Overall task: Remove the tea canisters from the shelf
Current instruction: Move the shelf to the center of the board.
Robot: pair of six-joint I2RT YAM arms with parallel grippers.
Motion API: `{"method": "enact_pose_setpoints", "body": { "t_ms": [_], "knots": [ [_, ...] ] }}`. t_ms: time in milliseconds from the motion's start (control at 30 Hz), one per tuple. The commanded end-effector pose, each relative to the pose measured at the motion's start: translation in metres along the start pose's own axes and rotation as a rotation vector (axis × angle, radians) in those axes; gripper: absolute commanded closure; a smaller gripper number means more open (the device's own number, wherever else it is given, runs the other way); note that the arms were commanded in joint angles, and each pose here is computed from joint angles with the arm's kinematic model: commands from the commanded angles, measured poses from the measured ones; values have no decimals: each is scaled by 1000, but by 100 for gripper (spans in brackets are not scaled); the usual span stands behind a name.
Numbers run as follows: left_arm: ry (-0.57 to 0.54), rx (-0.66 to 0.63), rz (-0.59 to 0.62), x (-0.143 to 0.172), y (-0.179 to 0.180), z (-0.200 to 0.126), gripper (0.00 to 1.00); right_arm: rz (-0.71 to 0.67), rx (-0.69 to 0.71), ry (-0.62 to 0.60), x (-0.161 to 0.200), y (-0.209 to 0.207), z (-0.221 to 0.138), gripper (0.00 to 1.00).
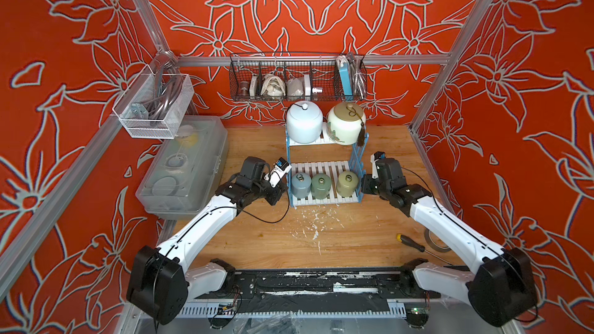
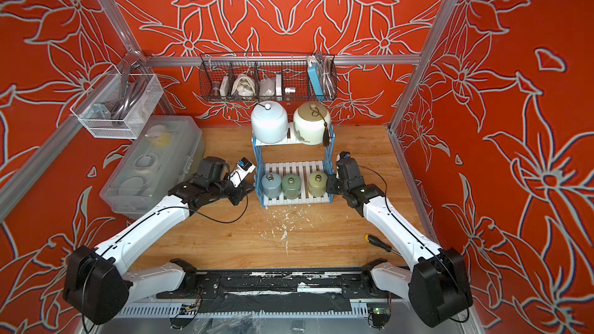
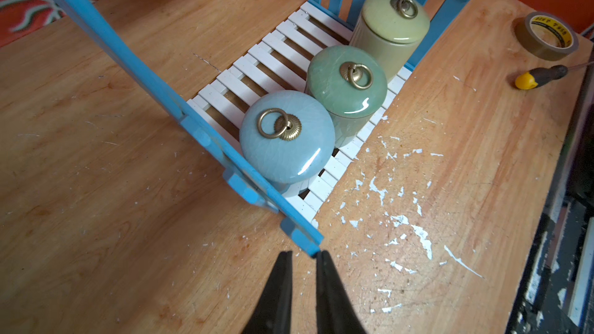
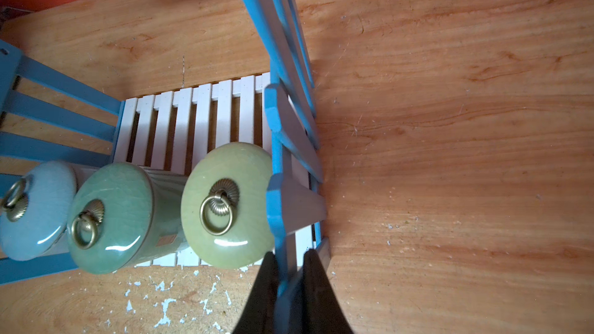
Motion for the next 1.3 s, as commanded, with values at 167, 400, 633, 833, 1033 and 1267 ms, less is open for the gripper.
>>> {"method": "enact_pose_setpoints", "body": {
  "t_ms": [167, 400, 633, 833, 1033, 1267],
  "knots": [
    [-63, -112, 43, -27, 17, 0, 82, 108, -35, -71, -39, 13, 13, 100],
    [-76, -172, 58, -34, 37, 3, 81, 126, -57, -69, -49, 19, 19, 100],
    [-97, -207, 32, -45, 62, 5, 80, 154, -66, -73, -53, 21, 24, 100],
    [-98, -214, -4, -55, 70, 11, 79, 121, -61, -84, -67, 24, 30, 100],
    [-105, -197, -20, -52, 67, 11, 75, 99, -75, -87, -76, 28, 37, 100],
    [-116, -215, -1, -49, 68, 10, 63, 109, -83, -91, -78, 30, 38, 97]
  ]
}}
Point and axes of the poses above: each gripper's point midway between its finger pads, its own z axis out along the fingers, its own y axis along the line the jaws close on, x = y × z, the point moved 3 cm from there along -z, back along the fingers, and after that the axes turned 11 degrees about -z, right-handed, at the moved point
